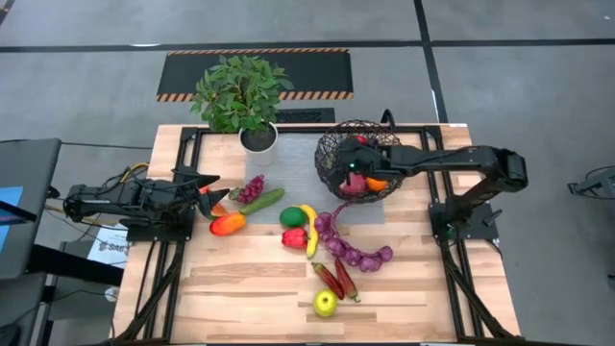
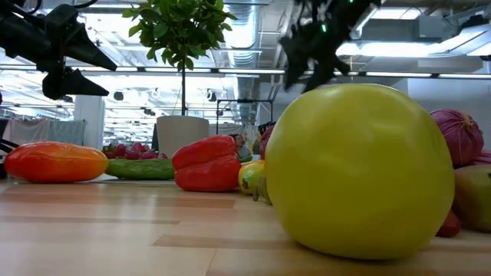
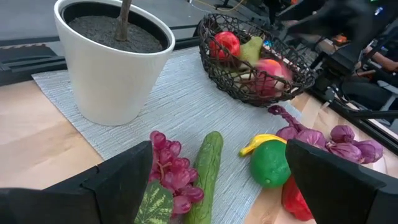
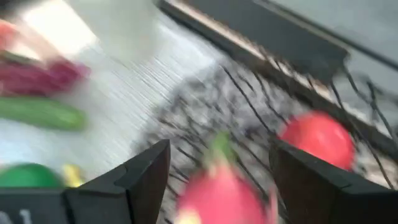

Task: Build produce basket
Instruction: Put the dragon fruit into the wire basket, then put the red bell pepper into the wire basket

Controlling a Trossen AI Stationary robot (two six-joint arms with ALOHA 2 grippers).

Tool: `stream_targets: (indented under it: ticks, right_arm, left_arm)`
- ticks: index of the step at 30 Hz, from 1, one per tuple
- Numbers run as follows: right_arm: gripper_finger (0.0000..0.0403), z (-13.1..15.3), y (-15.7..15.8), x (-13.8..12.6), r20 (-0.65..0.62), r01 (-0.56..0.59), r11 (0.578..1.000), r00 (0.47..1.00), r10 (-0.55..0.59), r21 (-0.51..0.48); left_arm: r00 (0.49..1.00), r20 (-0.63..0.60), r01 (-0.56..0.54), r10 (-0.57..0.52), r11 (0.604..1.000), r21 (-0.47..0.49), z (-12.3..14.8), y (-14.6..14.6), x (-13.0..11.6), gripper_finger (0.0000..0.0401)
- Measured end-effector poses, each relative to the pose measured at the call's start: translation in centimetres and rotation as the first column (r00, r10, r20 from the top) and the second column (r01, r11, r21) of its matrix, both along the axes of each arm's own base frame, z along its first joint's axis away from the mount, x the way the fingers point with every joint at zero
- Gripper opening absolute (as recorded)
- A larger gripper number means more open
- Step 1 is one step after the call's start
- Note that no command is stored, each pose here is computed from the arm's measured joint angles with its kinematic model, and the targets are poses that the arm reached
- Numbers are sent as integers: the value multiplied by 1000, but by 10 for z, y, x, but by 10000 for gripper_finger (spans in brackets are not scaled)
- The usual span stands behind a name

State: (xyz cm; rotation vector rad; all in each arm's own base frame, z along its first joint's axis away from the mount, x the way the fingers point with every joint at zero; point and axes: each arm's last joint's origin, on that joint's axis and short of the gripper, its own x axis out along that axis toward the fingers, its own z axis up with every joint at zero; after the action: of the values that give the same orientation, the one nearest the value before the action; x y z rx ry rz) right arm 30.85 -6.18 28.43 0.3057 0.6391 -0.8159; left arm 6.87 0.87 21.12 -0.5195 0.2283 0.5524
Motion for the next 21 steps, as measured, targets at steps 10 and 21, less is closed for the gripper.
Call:
stream_targets:
  ticks: [10,21]
  right_arm:
    - [292,14,60,24,83,-236,969,967,242,-77]
    - [292,-70,141,89,67,-563,814,815,576,-144]
  left_arm:
    - [1000,4,1,-1,1000,-9,0,0,0,355]
    - [1000,9,1,-1,1000,-21,0,0,0,355]
